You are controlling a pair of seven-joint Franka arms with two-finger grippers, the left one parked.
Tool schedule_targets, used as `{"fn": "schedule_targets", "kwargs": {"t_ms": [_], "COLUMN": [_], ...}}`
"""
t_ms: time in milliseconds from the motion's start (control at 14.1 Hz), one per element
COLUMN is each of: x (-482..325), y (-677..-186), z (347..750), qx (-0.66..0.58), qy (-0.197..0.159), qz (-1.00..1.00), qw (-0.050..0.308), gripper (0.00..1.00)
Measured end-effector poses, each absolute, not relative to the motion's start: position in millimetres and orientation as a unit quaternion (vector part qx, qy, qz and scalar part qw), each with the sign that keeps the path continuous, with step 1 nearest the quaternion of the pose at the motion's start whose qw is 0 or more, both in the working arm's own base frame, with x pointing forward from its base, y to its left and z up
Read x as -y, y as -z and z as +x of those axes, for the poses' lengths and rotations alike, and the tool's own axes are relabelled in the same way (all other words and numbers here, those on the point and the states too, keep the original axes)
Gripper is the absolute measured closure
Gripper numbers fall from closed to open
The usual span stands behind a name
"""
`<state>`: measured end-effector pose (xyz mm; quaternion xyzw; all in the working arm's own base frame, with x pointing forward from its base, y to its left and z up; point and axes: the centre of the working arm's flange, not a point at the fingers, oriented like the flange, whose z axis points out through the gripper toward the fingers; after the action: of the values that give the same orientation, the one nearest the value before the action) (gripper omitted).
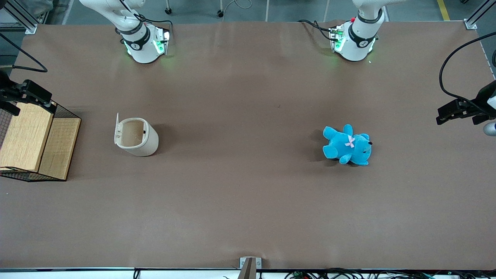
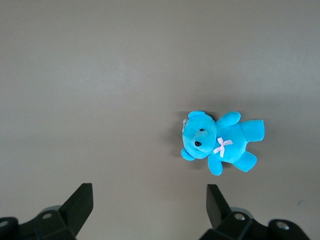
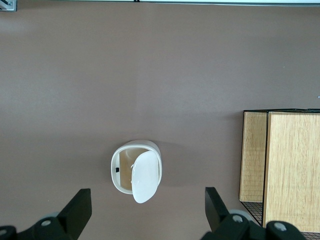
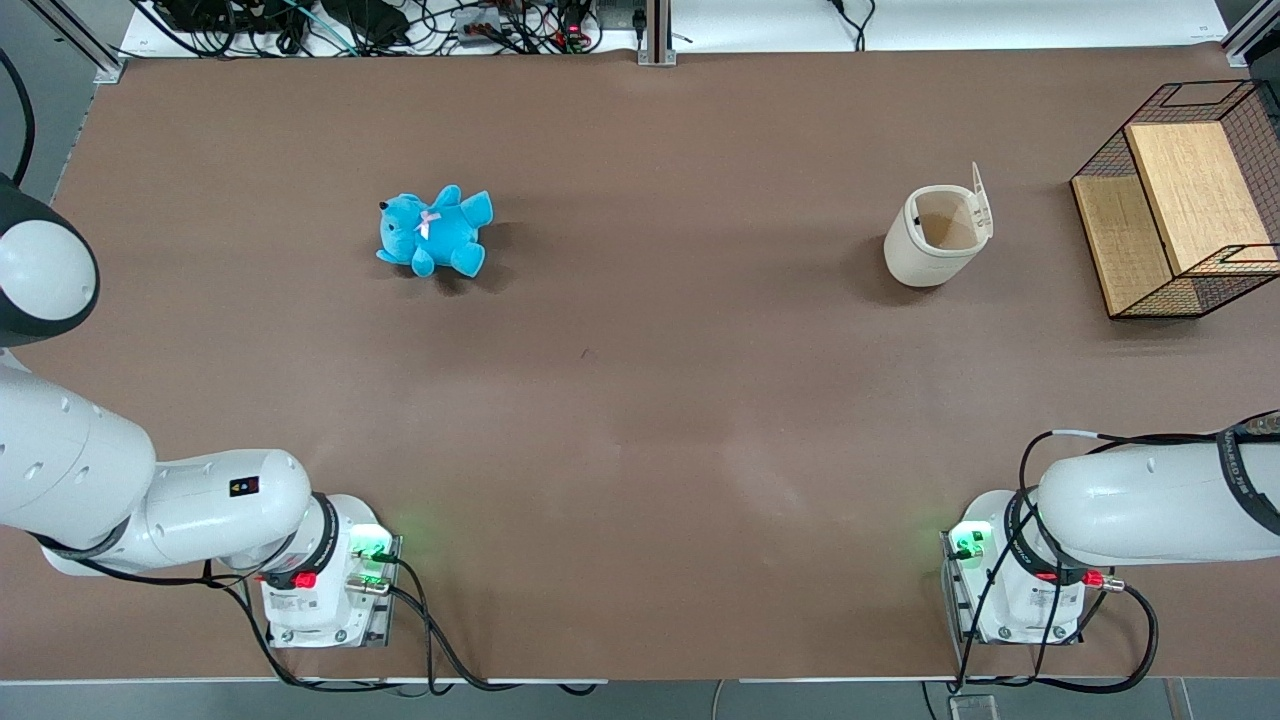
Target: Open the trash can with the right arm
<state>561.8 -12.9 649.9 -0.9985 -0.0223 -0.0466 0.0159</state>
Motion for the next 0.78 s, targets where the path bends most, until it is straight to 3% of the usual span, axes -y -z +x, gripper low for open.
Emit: {"fn": "schedule_targets", "kwargs": {"t_ms": [778], "x": [16.5], "y": [-650.1], "z": [561.6], "qx": [0.019], "qy": [0.047], "qz": [-0.999], "qw": [0.016], "gripper": [0.0]}}
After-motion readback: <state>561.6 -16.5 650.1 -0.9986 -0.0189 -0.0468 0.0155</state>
